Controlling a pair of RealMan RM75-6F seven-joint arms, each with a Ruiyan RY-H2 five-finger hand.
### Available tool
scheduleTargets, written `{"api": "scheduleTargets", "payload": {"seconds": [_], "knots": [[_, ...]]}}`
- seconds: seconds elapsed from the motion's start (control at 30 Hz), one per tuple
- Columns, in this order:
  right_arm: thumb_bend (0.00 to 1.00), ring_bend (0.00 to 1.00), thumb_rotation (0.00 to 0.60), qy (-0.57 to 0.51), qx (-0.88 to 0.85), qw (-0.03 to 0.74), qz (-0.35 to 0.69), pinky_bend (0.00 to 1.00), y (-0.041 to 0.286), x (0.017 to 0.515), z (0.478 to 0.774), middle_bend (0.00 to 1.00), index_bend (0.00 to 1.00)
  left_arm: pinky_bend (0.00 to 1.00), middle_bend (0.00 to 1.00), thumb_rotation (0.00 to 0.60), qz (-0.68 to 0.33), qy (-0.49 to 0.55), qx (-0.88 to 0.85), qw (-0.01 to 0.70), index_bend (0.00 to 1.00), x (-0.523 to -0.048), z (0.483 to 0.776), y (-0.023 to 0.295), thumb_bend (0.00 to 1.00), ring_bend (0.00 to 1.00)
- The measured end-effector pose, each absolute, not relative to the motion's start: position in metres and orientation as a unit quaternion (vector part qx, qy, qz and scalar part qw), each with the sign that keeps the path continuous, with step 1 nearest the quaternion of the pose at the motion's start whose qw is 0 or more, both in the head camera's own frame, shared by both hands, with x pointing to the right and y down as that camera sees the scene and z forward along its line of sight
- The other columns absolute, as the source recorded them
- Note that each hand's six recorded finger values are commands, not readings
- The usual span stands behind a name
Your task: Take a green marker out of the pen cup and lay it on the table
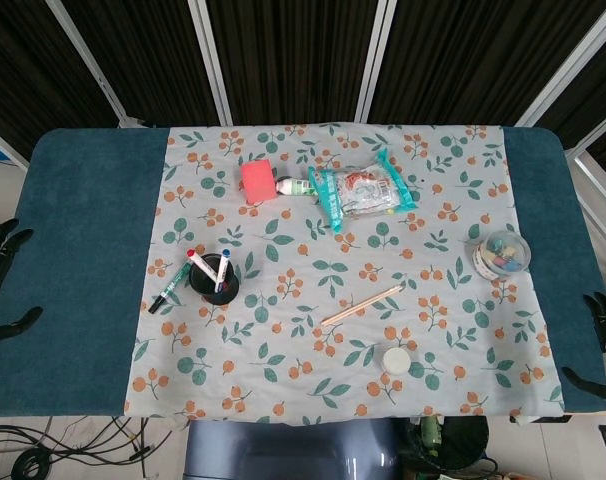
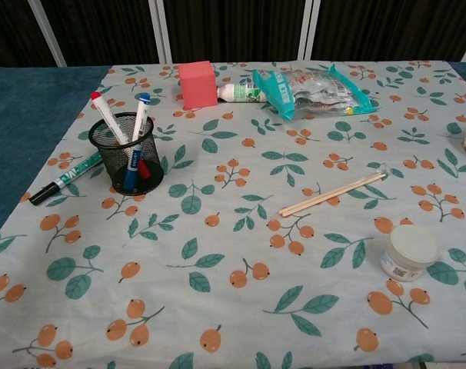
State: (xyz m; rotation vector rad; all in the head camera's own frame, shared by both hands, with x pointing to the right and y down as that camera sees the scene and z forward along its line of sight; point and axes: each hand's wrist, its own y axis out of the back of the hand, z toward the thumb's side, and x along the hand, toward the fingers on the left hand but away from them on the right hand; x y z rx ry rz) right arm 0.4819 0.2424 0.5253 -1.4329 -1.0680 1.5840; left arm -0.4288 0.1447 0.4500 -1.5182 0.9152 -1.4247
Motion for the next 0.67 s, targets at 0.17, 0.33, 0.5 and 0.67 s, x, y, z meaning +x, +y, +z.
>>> {"api": "scheduleTargets", "payload": {"seconds": [0.17, 0.33, 0.5, 0.67], "knots": [[0.05, 0.14, 0.600, -0.420, -0.557, 0.369, 0.614, 0.17, 0.242, 0.481, 0.523, 0.09, 0.08, 0.01, 0.01, 0.600, -0.559, 0.384, -0.617, 0.399, 0.07, -0.436, 0.456, 0.148, 0.15, 0.00], [0.05, 0.14, 0.600, -0.423, -0.555, 0.370, 0.613, 0.17, 0.241, 0.482, 0.521, 0.09, 0.08, 0.01, 0.01, 0.600, -0.566, 0.378, -0.627, 0.379, 0.07, -0.441, 0.468, 0.151, 0.15, 0.00], [0.05, 0.14, 0.600, -0.435, -0.552, 0.376, 0.604, 0.17, 0.238, 0.479, 0.516, 0.09, 0.07, 0.01, 0.01, 0.600, -0.549, 0.389, -0.627, 0.392, 0.06, -0.441, 0.475, 0.150, 0.15, 0.00], [0.05, 0.14, 0.600, -0.438, -0.552, 0.378, 0.600, 0.17, 0.237, 0.476, 0.516, 0.09, 0.07, 0.01, 0.01, 0.600, -0.535, 0.405, -0.630, 0.390, 0.06, -0.448, 0.487, 0.151, 0.15, 0.00]]}}
